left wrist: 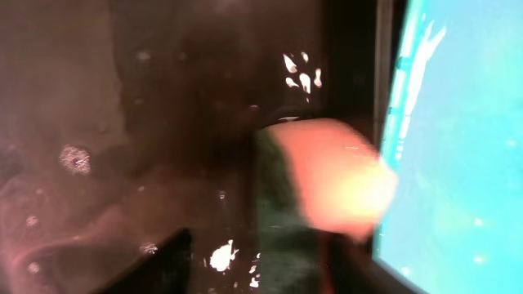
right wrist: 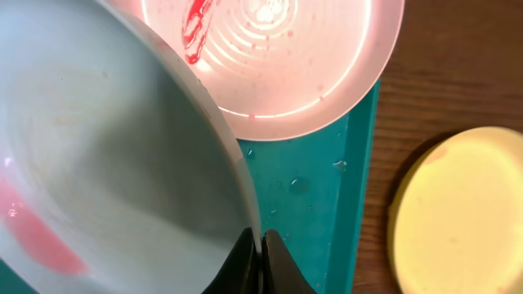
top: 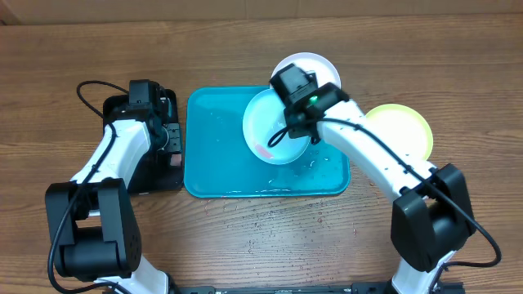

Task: Clean dirty plates on tray and stack at the side
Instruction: 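Lift the light-blue plate off the teal tray with the right gripper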

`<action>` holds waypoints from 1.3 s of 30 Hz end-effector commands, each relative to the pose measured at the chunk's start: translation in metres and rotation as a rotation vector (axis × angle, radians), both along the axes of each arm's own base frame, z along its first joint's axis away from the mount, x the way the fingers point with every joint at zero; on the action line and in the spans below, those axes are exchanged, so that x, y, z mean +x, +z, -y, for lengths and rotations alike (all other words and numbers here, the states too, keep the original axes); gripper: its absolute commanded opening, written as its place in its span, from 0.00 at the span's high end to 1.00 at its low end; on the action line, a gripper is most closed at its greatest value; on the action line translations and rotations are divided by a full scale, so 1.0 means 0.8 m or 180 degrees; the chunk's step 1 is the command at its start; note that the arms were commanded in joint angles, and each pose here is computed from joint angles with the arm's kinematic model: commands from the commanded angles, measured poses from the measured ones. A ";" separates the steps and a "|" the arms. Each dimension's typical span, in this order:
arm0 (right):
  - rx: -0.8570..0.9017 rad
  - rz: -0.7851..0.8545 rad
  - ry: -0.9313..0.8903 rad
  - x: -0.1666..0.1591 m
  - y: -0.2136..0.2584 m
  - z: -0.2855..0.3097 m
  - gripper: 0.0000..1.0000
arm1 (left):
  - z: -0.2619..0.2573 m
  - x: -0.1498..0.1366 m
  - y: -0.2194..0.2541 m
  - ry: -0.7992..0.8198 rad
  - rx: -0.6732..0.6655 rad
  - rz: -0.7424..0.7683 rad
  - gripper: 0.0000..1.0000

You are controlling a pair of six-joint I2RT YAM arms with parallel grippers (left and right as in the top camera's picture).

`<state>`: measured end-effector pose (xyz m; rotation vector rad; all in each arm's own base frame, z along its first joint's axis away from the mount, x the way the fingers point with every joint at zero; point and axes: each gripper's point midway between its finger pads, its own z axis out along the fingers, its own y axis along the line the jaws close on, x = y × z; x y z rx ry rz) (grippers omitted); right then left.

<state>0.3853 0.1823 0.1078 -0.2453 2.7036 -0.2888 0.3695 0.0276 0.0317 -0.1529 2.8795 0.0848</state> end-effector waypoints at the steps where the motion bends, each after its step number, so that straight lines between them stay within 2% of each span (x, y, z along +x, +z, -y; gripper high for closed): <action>1: -0.0477 0.0637 -0.0010 0.012 0.060 0.005 0.96 | 0.000 -0.014 -0.010 0.0058 -0.0009 -0.0135 0.38; 7: -0.0867 0.1109 0.0053 0.010 0.089 -0.014 0.96 | 0.002 -0.031 -0.023 0.0192 -0.0060 -0.0238 0.37; 10: -0.0942 0.1241 0.0061 0.008 0.099 -0.020 0.96 | 0.007 -0.039 -0.031 0.0182 -0.0115 -0.0294 0.40; 12: -0.0946 0.1297 0.0060 0.008 0.105 -0.023 0.96 | 0.011 -0.042 -0.033 0.0169 -0.0180 -0.0316 0.49; 13: -0.0918 0.1320 0.0054 0.010 0.110 -0.025 0.96 | 0.014 -0.042 -0.033 0.0163 -0.0222 -0.0318 0.73; 14: -0.0908 0.1331 0.0050 0.010 0.112 -0.026 0.96 | 0.014 -0.041 -0.032 0.0163 -0.0221 -0.0311 0.84; 16: -0.0892 0.1348 0.0044 0.012 0.115 -0.027 0.96 | 0.013 -0.037 -0.031 0.0212 -0.0230 -0.0267 0.87; 17: -0.0886 0.1354 0.0042 0.012 0.117 -0.027 0.96 | 0.013 -0.034 -0.030 0.0222 -0.0233 -0.0233 0.95; 25: -0.0819 0.1322 0.0051 0.011 0.114 -0.031 0.96 | 0.011 -0.012 -0.007 0.0222 -0.0212 -0.0062 0.96; 35: -0.0797 0.1309 0.0059 0.011 0.113 -0.032 0.96 | -0.044 -0.012 0.047 0.0515 0.0562 -0.0100 0.96; 39: -0.0741 0.1277 0.0081 0.010 0.110 -0.036 0.96 | -0.042 -0.012 0.048 0.0630 0.0513 -0.0080 0.95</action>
